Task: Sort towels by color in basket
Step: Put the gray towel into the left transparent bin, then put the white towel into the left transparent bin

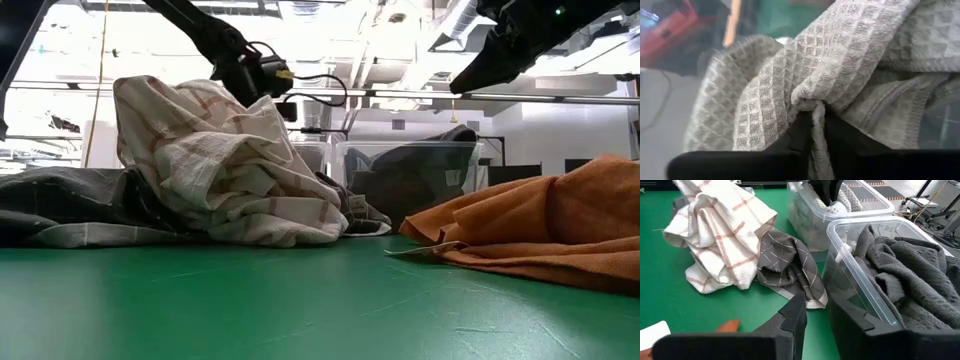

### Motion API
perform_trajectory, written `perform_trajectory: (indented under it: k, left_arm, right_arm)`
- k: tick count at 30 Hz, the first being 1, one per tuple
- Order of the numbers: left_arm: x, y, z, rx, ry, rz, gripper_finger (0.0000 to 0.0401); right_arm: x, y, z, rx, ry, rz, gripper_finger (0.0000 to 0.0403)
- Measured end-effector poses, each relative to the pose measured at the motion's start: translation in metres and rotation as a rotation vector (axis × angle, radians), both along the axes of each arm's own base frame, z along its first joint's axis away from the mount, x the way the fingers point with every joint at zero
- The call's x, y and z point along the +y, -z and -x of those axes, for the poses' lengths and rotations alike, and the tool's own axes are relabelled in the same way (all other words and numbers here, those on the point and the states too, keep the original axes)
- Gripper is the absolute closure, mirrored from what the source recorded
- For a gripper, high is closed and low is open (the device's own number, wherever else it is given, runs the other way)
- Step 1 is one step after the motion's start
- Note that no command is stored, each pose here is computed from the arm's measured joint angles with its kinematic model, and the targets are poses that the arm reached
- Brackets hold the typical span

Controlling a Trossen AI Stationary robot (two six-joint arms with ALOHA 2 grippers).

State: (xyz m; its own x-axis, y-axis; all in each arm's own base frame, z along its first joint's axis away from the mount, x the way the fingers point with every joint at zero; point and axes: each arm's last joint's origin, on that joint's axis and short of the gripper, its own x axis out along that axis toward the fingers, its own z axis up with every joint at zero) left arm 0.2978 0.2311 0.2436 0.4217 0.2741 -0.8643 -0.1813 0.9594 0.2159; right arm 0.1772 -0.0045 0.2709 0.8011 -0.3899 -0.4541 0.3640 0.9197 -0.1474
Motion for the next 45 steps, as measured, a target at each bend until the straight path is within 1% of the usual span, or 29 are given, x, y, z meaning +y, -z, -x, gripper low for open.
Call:
perform_trajectory:
  k: [3,6,9,12,16,19,22,25,28,29,31,34,37,39,41,43,45]
  left_arm:
    - [-0.002,0.001,0.001,0.001,-0.017,0.036,0.0308]
    - [-0.005,-0.005,0.003,-0.009,-0.017,0.027,0.0255]
    - [-0.009,-0.020,0.007,-0.055,-0.011,-0.011,0.0207]
    - [-0.014,-0.044,0.014,-0.117,0.001,-0.082,0.0177]
    - [-0.023,-0.078,0.028,-0.181,-0.009,-0.212,0.0164]
    - [-0.035,-0.101,0.041,-0.240,-0.013,-0.252,0.0164]
    - [-0.057,-0.118,0.051,-0.285,0.043,-0.221,0.0163]
    - [-0.091,-0.125,0.055,-0.295,0.138,-0.099,0.0163]
    - [-0.131,-0.118,0.050,-0.220,0.198,0.077,0.0163]
    - [-0.145,-0.114,0.047,-0.193,0.209,0.122,0.0163]
    - [-0.172,-0.104,0.040,-0.153,0.225,0.167,0.0163]
    - [-0.206,-0.087,0.033,-0.120,0.206,0.148,0.0163]
    - [-0.227,-0.071,0.024,-0.128,0.152,0.148,0.0163]
    - [-0.236,-0.061,0.018,-0.091,0.120,0.134,0.0163]
    - [-0.243,-0.048,0.010,-0.043,0.097,0.085,0.0163]
    - [-0.248,-0.032,0.000,0.020,0.098,0.041,0.0163]
    - [-0.251,-0.014,-0.012,0.079,0.122,0.024,0.0163]
  right_arm:
    - [0.000,0.000,0.000,-0.001,0.001,-0.002,0.0290]
    - [0.000,0.000,0.000,-0.004,0.001,-0.003,0.0290]
    - [0.000,-0.001,0.000,-0.009,0.001,-0.003,0.0290]
    - [0.000,-0.001,0.000,-0.009,0.001,-0.002,0.0290]
    - [0.000,-0.001,0.000,-0.008,0.001,-0.002,0.0290]
    - [0.000,-0.001,0.000,-0.007,-0.001,0.001,0.0290]
    - [0.000,-0.001,-0.001,-0.011,-0.001,0.002,0.0290]
    - [0.000,-0.002,-0.001,-0.021,-0.002,0.003,0.0290]
    - [0.000,-0.003,-0.001,-0.031,-0.002,0.003,0.0290]
    - [0.000,-0.003,-0.002,-0.034,-0.002,0.003,0.0290]
    - [0.000,-0.004,-0.002,-0.044,-0.002,0.002,0.0290]
    - [0.000,-0.005,-0.003,-0.056,-0.002,0.001,0.0290]
    - [0.001,-0.005,-0.003,-0.055,-0.016,-0.006,0.0290]
    - [0.001,-0.005,-0.003,-0.056,-0.020,-0.008,0.0290]
    - [0.001,-0.005,-0.003,-0.057,-0.022,-0.008,0.0290]
    - [0.001,-0.005,-0.003,-0.056,-0.025,-0.001,0.0290]
    - [0.001,-0.005,-0.003,-0.053,-0.029,0.005,0.0290]
